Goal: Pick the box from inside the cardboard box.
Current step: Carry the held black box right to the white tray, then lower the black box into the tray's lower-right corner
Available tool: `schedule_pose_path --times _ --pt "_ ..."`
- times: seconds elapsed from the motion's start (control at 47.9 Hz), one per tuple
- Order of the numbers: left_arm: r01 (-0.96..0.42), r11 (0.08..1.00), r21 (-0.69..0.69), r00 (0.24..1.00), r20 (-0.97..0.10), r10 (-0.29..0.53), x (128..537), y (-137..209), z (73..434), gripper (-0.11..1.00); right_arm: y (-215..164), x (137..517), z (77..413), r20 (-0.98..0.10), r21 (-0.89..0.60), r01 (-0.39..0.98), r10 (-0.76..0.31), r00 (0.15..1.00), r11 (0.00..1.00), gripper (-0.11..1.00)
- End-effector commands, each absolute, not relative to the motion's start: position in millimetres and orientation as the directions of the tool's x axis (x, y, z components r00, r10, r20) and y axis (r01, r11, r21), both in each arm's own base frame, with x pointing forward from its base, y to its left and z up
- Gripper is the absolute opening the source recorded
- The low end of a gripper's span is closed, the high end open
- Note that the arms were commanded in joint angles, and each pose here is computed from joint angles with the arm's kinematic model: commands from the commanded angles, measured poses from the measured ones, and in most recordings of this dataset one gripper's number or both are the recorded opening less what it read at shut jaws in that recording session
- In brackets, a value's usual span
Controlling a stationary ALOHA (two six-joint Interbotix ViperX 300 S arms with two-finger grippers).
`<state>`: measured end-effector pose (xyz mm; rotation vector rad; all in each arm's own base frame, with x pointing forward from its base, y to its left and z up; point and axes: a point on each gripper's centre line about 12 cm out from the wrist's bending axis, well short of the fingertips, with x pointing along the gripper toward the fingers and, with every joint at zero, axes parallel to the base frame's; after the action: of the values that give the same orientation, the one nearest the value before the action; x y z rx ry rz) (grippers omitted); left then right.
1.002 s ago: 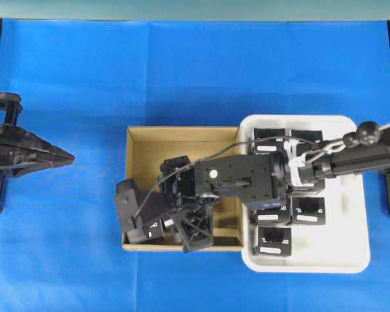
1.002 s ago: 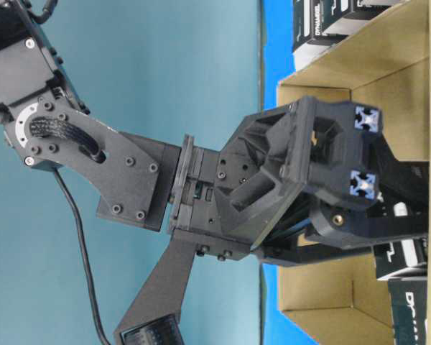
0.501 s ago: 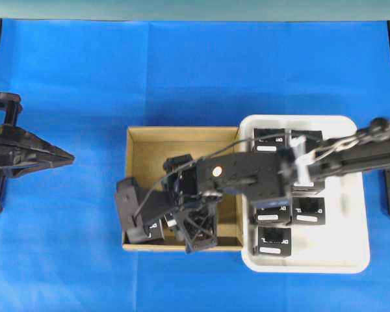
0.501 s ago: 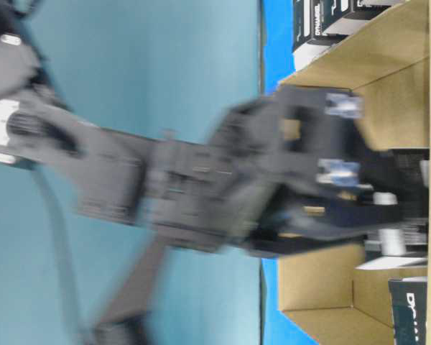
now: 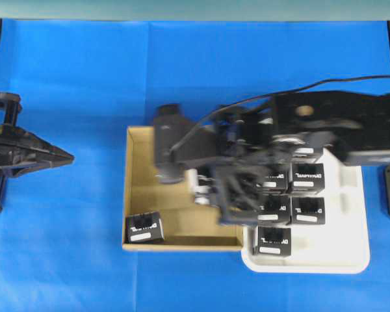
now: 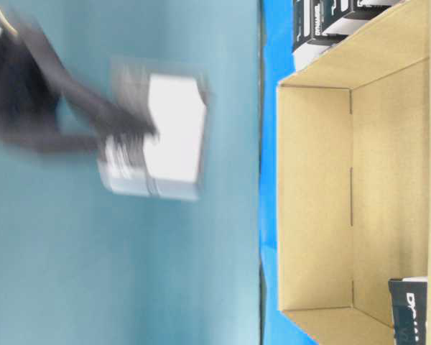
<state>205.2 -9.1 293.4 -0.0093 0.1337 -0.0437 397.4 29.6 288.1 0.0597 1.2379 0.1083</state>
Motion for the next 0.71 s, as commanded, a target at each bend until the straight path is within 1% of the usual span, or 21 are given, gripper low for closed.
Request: schedule_pose_path --times 0.0,0.104,0.167,0.271,0.397,0.564,0.689 --pt "0.045 0.999 -0.011 0.993 -0.107 -0.046 207.7 -9.6 304.1 -0.05 42.1 380.8 298.3 -0.939 0.128 -0.049 0.137 0.315 0.991 0.64" --pt "0.046 0.999 -0.012 0.993 -0.104 -0.047 207.2 -9.9 304.8 -0.05 53.1 361.7 295.3 -0.945 0.157 -0.016 0.155 0.289 0.988 0.64" --pt "0.048 0.999 -0.012 0.994 -0.103 -0.049 206.9 -10.2 305.1 -0.05 61.4 347.2 287.2 -0.951 0.168 0.005 0.161 0.265 0.986 0.64" --pt "0.053 0.999 -0.012 0.994 -0.100 -0.054 206.6 -11.1 305.6 -0.05 72.8 325.4 276.5 -0.954 0.184 0.038 0.169 0.247 0.982 0.64" --pt "0.053 0.999 -0.012 0.993 -0.103 -0.054 206.8 -11.1 305.1 -0.05 82.3 300.6 263.3 -0.946 0.216 0.102 0.182 0.269 0.971 0.64" --pt "0.054 0.998 -0.012 0.993 -0.104 -0.055 207.4 -11.5 304.6 -0.05 90.4 276.6 233.6 -0.951 0.225 0.144 0.185 0.248 0.963 0.64" --pt "0.053 0.999 -0.011 0.993 -0.107 -0.054 207.3 -11.2 303.8 -0.05 93.3 269.4 209.5 -0.955 0.216 0.140 0.179 0.235 0.966 0.64"
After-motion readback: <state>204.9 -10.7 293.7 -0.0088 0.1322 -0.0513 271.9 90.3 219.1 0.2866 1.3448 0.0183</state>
